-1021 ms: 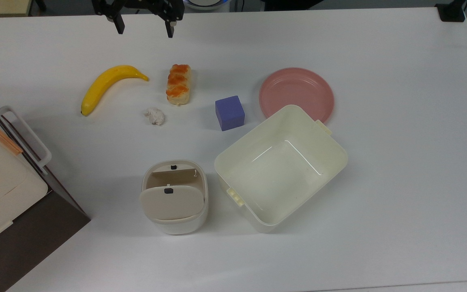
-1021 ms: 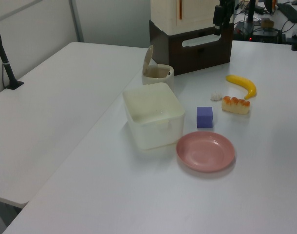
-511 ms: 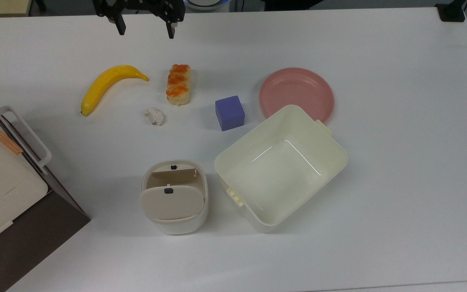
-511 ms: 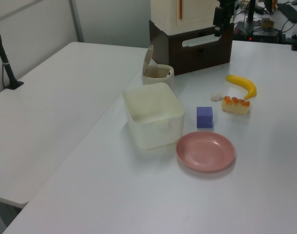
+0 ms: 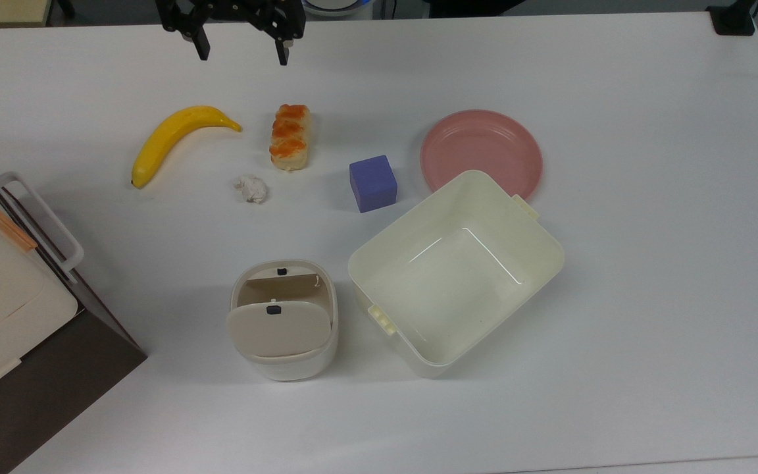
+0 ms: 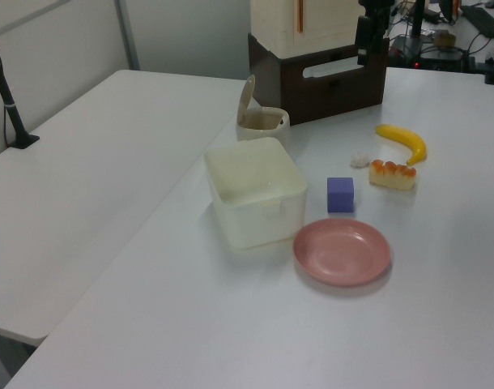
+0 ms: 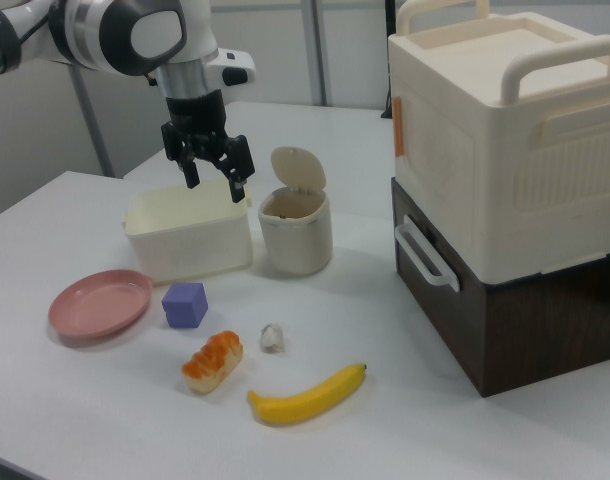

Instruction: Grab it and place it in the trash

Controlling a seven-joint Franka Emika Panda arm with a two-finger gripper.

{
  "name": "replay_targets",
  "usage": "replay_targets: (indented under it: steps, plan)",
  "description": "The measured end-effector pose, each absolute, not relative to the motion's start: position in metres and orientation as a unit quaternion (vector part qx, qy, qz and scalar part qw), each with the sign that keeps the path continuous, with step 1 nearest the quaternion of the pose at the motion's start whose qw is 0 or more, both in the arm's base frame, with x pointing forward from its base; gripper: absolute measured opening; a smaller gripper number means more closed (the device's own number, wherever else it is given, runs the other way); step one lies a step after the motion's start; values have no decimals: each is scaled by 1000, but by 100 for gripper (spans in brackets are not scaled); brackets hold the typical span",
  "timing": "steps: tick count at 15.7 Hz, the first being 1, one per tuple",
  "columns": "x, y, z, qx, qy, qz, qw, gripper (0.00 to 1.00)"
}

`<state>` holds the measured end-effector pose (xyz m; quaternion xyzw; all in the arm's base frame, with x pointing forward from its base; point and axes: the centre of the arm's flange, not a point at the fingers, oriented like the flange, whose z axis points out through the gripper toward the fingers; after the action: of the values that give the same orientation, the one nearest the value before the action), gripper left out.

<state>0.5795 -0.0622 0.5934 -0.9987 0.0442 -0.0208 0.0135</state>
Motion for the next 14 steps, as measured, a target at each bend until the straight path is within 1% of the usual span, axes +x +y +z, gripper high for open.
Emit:
replay_targets:
  steps: [5,7,10,12,14]
  plan:
    - [580,-59,592,-999,41,-19,13,100]
    - [583,-57,584,-999,37,-12,6,100]
    - [595,-40,557,-999,29,7,-14,100]
    - [615,-32,530,-998,50,2,-32,100]
    - [628,-24,507,-996,68,-1,-61,100]
